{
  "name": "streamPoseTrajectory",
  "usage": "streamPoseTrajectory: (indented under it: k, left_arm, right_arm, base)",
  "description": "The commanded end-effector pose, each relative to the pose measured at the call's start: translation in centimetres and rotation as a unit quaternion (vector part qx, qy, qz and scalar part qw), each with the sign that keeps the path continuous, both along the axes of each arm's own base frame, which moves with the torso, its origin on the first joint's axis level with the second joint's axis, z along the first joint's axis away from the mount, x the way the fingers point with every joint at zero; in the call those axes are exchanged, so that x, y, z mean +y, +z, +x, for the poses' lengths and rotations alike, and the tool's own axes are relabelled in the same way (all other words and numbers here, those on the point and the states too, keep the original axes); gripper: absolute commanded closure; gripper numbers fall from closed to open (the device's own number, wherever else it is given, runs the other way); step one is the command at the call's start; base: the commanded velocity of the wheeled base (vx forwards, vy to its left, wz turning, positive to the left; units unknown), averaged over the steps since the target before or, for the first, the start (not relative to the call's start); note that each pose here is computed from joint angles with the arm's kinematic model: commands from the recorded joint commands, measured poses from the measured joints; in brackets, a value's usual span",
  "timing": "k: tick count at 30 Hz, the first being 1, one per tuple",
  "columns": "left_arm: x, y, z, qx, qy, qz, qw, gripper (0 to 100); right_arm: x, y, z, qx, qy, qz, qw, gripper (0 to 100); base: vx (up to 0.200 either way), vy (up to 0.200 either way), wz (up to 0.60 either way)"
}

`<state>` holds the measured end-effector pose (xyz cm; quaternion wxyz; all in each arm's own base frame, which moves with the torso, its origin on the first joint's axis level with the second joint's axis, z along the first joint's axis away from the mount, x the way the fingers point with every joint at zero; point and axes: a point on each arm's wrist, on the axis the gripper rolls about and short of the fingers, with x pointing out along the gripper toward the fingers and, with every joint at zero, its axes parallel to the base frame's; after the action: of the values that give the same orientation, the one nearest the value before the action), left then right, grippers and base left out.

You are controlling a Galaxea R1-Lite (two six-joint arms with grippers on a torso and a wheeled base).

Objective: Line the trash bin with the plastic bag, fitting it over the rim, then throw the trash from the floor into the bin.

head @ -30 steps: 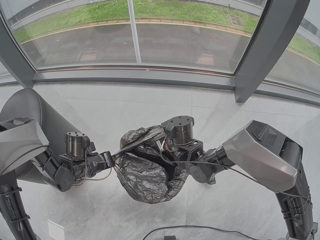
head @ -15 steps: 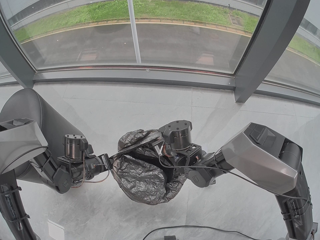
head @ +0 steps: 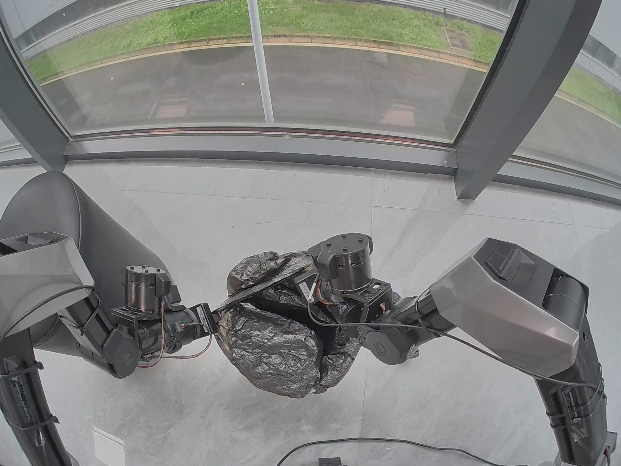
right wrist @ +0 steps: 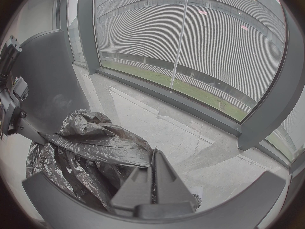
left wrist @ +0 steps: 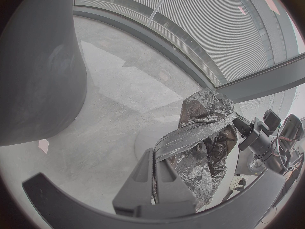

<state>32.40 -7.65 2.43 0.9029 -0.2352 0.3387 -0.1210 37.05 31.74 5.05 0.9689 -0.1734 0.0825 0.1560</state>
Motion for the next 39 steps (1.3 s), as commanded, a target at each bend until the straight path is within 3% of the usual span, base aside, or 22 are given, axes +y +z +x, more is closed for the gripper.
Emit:
streamPoseTrajectory:
  k: [1,14,15,25,29,32,33,39]
  left_arm:
    - [0.1,0.0,0.2,-0.002,0.002,-0.001,1.0000,100]
    - [0.0,0.4,0.2,-0.022,0.004,-0.007,0.9997,100]
    - [0.0,0.5,0.1,-0.022,0.003,-0.007,0.9997,0]
    - [-0.1,0.5,0.1,-0.032,0.008,0.003,0.9995,0]
    - [-0.1,0.7,0.5,-0.077,0.039,0.039,0.9955,0]
    - [0.0,0.3,0.4,-0.093,0.045,0.067,0.9925,0]
    - [-0.4,-0.1,0.2,-0.117,0.040,0.087,0.9885,0]
    - [-1.1,-1.2,0.2,-0.155,0.032,0.096,0.9828,0]
  right_arm:
    - [-0.1,0.2,0.1,-0.002,-0.002,0.001,1.0000,100]
    - [-0.1,0.4,0.2,-0.007,-0.002,0.007,1.0000,100]
    - [-0.1,0.4,0.2,-0.008,-0.002,0.006,0.9999,100]
    - [-0.1,0.4,0.2,-0.008,-0.002,0.007,0.9999,100]
    - [-0.2,0.4,0.2,-0.008,-0.002,0.007,0.9999,100]
    - [-0.1,0.5,0.2,-0.009,-0.002,0.007,0.9999,100]
    - [-0.1,0.4,0.2,-0.009,-0.002,0.007,0.9999,100]
    - [0.0,0.7,0.4,-0.013,-0.003,0.012,0.9998,100]
  base:
    - [0.000,0.000,0.00]
    - [0.000,0.000,0.00]
    - [0.000,0.000,0.00]
    - [0.000,0.000,0.00]
    - [0.000,0.000,0.00]
    - [0.000,0.000,0.00]
    - [0.000,0.000,0.00]
    - [0.000,0.000,0.00]
